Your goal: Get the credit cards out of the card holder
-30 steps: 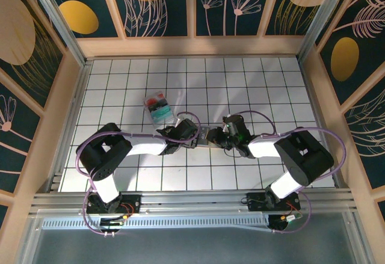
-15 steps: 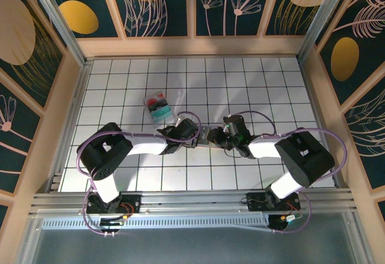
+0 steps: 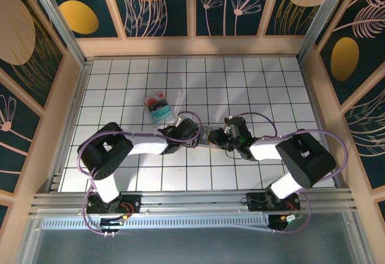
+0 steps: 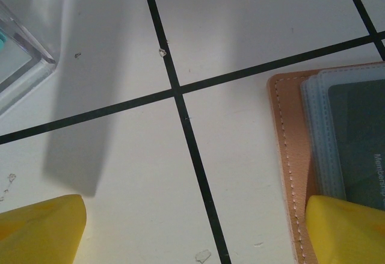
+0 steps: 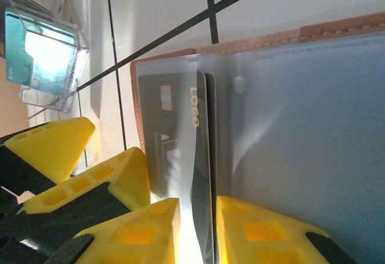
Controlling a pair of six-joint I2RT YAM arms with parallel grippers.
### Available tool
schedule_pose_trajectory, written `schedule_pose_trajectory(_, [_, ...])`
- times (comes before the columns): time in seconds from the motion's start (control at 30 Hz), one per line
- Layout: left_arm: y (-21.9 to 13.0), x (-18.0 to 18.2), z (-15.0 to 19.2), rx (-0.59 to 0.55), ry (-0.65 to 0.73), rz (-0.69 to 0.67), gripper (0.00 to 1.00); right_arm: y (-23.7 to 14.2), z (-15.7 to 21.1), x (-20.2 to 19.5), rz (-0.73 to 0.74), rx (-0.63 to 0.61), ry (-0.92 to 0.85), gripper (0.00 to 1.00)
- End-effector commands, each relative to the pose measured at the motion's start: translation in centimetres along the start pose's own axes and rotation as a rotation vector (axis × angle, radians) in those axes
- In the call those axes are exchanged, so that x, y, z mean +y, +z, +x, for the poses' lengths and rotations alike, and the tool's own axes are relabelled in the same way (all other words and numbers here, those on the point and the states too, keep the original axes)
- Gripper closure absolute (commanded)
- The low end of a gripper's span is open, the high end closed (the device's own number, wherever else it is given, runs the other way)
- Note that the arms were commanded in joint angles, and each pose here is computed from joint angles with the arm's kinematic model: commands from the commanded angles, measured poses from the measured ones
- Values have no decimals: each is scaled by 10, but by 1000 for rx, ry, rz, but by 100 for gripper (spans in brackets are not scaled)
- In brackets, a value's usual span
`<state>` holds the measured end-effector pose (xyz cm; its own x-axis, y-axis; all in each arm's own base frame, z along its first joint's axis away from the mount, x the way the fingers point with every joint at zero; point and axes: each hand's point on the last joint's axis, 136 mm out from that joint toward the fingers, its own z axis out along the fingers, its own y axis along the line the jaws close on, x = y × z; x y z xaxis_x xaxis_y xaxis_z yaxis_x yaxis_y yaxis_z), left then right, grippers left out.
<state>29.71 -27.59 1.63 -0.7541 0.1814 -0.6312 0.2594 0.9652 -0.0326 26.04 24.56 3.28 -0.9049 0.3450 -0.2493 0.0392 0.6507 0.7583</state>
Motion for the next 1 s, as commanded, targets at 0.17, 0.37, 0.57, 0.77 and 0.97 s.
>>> schedule_pose_trajectory(0.17, [8, 8, 34, 118, 56, -36, 6, 1, 9, 14, -101, 38, -15, 81])
schedule_pose_trajectory(0.37, [8, 8, 35, 120, 57, -34, 6, 0, 7, 17, -111, 33, -23, 82])
schedule_pose_trajectory(0.57, [8, 6, 35, 120, 57, -25, 6, 1, 3, 24, -132, 28, -36, 82])
schedule_pose_trajectory(0.77, [7, 10, 35, 118, 52, -41, 6, 2, -1, 25, -163, 22, -11, 82])
schedule_pose_trajectory(0.97, [7, 16, 38, 134, 54, -79, 4, -9, -4, 38, -274, 17, 4, 86])
